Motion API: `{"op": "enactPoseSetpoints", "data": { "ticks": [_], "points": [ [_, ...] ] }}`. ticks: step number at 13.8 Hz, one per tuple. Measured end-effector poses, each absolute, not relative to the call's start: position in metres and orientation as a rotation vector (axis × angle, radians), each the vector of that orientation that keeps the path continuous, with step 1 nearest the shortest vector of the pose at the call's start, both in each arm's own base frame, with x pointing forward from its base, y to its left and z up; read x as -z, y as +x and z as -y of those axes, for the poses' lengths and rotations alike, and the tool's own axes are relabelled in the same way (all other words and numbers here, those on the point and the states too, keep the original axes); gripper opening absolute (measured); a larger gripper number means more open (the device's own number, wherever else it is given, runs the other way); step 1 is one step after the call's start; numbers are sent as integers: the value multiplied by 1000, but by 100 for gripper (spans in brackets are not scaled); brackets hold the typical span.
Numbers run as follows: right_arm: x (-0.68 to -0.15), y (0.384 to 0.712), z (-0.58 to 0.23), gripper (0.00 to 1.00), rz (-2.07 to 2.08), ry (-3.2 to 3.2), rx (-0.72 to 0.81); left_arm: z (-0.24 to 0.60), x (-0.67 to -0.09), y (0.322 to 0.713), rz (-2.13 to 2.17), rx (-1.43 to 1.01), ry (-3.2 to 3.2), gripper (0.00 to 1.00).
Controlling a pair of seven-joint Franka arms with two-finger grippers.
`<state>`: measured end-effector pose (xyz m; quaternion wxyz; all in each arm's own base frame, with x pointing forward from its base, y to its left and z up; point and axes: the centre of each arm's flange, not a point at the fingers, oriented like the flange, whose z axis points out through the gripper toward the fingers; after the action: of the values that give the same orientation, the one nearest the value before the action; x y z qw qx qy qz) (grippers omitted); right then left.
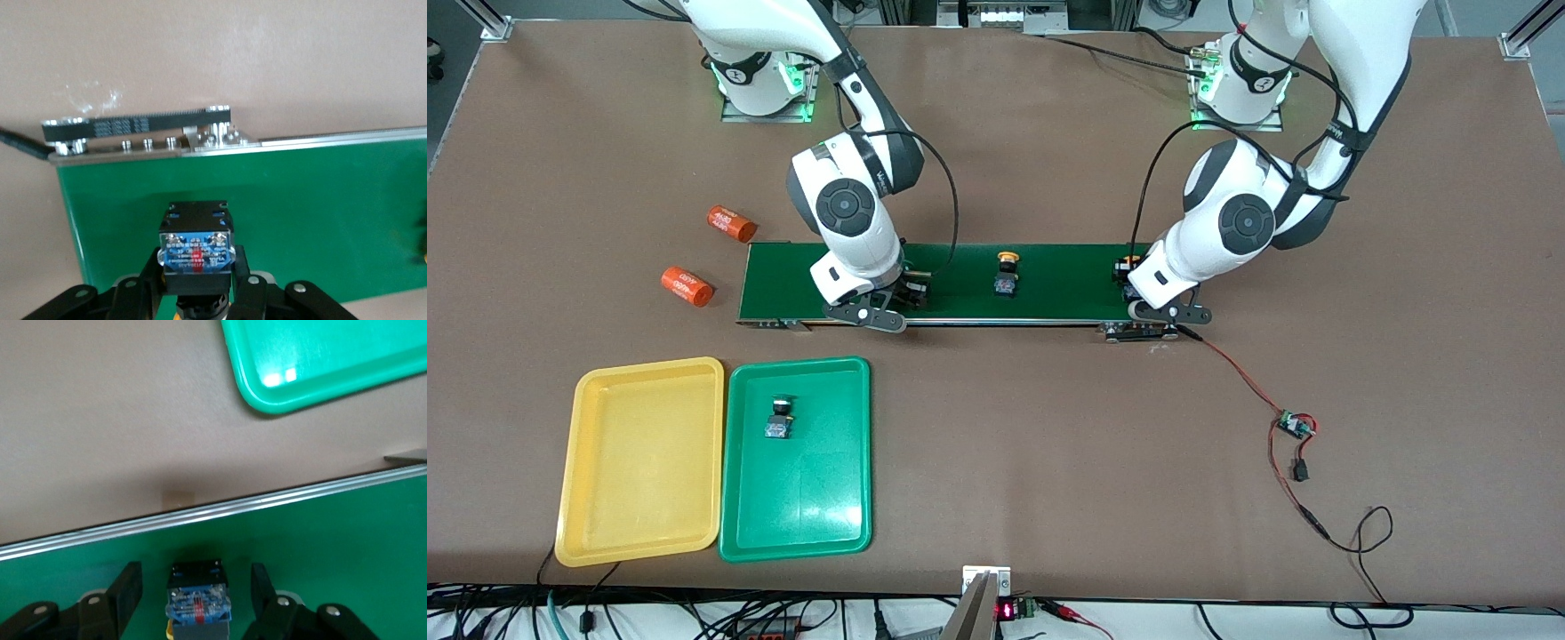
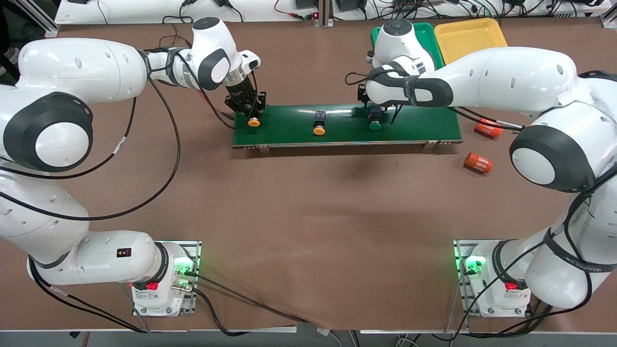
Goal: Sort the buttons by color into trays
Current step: 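Carry the black button to the green tray while the left gripper withdraws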
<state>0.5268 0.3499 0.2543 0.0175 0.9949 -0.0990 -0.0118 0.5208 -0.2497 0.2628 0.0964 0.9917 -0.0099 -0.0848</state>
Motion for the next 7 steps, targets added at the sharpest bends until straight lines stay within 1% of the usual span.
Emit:
{"op": "enactPoseSetpoints", "data": {
  "ticks": [1,3,4,5,6,7],
  "points": [
    [-251,524,-349,68,306,3082,54,248,-259,521,22,239,2937,43],
    [-247,520,-347,48,303,3065,89,247,-252,522,12,227,2937,43],
    [-248,519,-346,48,303,3058,102,247,-250,522,11,226,2938,43],
    [-250,519,-345,45,305,3054,110,247,-249,522,12,225,2941,48],
    [-253,520,-343,41,309,3051,116,246,-249,522,11,223,2944,56],
    [-259,521,-341,41,314,3051,118,245,-250,523,9,219,2947,66]
  ]
}}
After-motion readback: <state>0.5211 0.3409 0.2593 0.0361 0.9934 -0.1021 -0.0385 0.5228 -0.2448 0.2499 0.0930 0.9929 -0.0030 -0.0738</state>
